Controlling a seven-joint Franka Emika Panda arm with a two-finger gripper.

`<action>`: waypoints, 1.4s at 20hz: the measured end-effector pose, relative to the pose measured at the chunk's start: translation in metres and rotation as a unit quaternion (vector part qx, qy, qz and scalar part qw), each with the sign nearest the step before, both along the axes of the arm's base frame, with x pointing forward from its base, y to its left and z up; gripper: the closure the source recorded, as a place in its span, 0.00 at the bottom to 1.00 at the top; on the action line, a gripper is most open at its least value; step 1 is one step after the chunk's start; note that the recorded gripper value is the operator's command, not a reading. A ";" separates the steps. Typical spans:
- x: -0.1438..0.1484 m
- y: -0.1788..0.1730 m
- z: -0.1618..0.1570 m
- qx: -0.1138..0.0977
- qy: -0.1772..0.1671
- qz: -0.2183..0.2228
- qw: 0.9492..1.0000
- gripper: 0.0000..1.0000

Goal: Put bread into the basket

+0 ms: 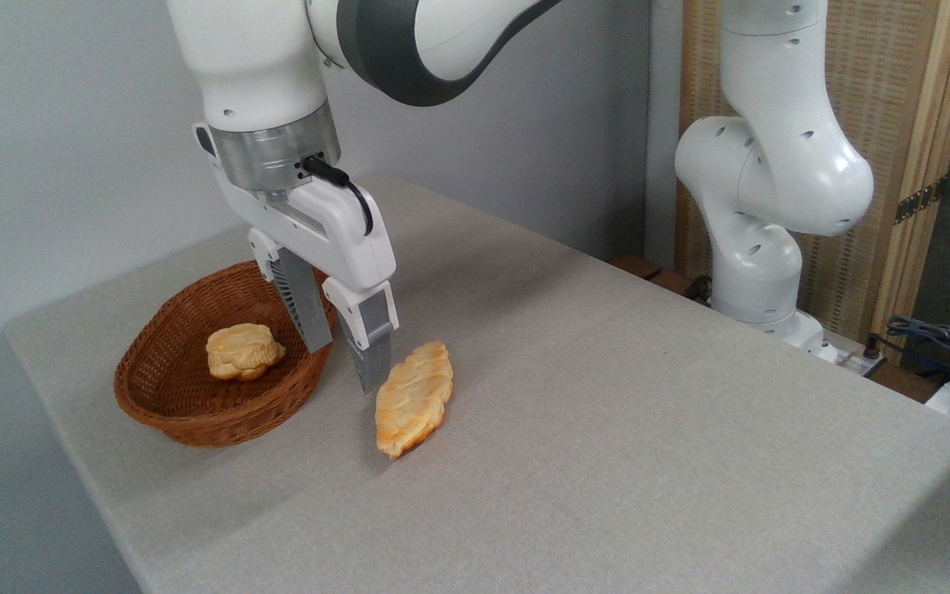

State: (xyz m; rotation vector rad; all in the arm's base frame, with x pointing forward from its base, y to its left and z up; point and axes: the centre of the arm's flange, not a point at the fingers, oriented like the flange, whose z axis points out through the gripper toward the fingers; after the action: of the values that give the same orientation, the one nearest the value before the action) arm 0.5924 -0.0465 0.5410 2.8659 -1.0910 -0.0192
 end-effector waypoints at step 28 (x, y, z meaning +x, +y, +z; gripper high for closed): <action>-0.007 -0.003 0.000 0.001 0.020 -0.004 1.000 0.00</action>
State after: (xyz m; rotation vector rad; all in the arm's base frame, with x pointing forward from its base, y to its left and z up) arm 0.5854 -0.0493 0.5415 2.8497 -1.0961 -0.0771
